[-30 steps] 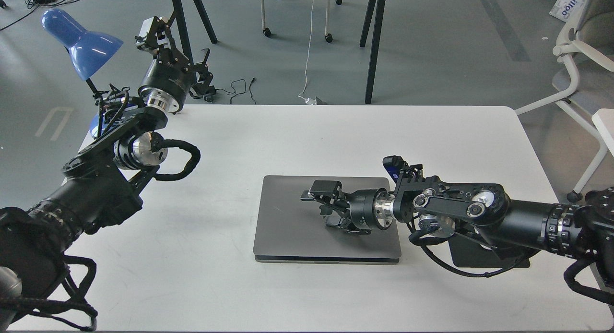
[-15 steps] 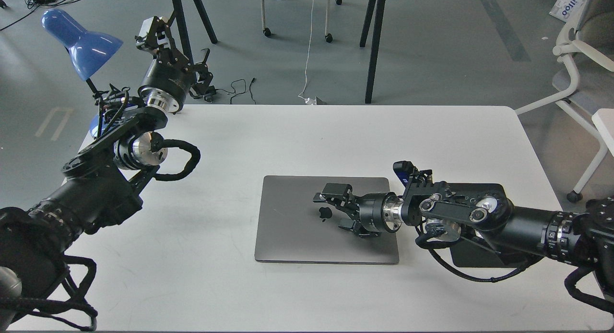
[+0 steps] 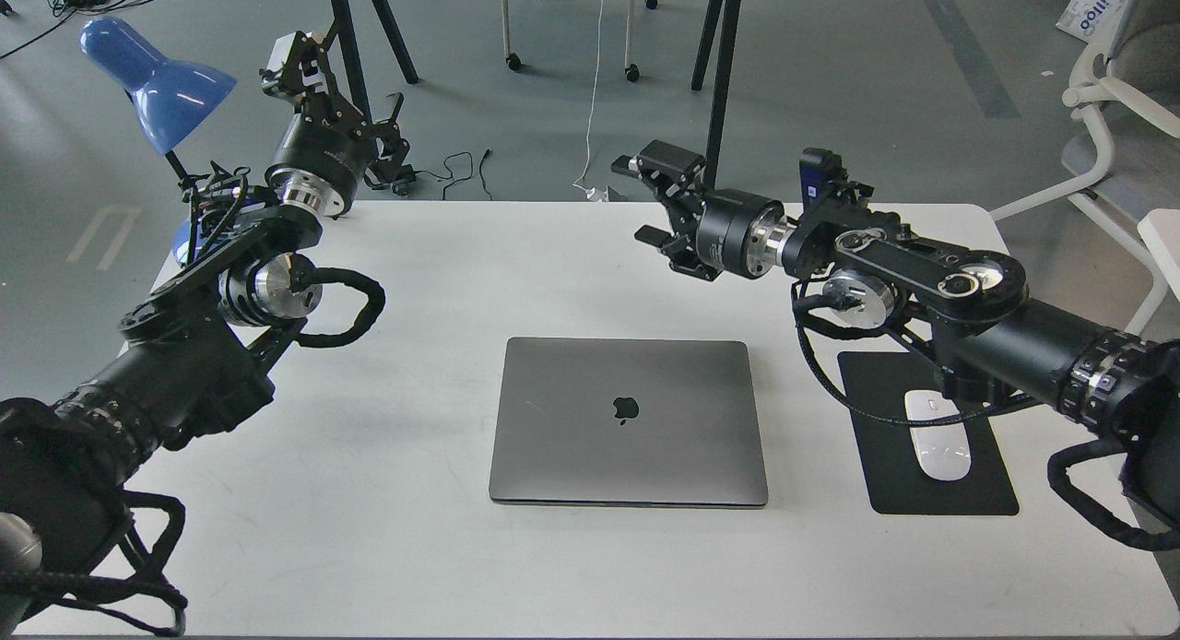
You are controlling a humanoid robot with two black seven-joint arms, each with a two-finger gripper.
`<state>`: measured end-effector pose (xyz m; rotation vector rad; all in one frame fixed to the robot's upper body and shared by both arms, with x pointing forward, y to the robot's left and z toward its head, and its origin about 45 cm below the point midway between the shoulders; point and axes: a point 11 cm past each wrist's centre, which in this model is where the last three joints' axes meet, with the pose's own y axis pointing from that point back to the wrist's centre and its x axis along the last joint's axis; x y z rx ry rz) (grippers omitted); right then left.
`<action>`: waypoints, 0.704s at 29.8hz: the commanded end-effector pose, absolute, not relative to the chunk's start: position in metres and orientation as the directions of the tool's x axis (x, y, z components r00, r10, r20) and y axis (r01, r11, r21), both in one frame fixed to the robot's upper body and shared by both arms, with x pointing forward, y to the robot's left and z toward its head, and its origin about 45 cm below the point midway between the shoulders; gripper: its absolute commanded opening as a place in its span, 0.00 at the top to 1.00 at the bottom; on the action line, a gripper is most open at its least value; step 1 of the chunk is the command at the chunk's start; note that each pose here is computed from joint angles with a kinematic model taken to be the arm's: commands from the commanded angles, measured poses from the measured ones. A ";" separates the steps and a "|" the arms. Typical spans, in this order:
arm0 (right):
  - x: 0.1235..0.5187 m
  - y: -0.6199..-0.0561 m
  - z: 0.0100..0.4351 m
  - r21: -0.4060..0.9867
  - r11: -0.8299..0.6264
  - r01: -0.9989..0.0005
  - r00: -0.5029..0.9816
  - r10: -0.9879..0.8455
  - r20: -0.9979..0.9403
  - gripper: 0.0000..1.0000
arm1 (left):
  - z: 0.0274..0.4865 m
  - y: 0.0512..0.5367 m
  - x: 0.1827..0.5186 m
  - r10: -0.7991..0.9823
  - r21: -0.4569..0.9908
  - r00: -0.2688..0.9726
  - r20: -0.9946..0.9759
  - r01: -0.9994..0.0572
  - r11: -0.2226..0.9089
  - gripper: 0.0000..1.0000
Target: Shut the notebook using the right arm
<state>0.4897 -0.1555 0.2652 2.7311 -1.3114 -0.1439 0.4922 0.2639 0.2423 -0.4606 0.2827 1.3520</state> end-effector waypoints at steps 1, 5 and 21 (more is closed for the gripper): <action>0.504 -0.175 0.300 -0.014 -0.554 -0.833 0.547 -0.817 -0.185 0.00 | 0.243 0.264 0.492 0.868 -0.155 0.204 -0.453 -0.977 0.148 0.00; 0.503 -0.206 0.299 -0.106 -0.467 -0.878 0.471 -0.801 -0.370 0.00 | 0.243 0.263 0.492 0.867 -0.155 0.204 -0.454 -0.977 0.149 0.00; 0.462 -0.258 0.266 -0.177 -0.391 -0.903 0.421 -0.730 -0.539 0.00 | 0.243 0.263 0.492 0.867 -0.155 0.204 -0.455 -0.977 0.148 0.00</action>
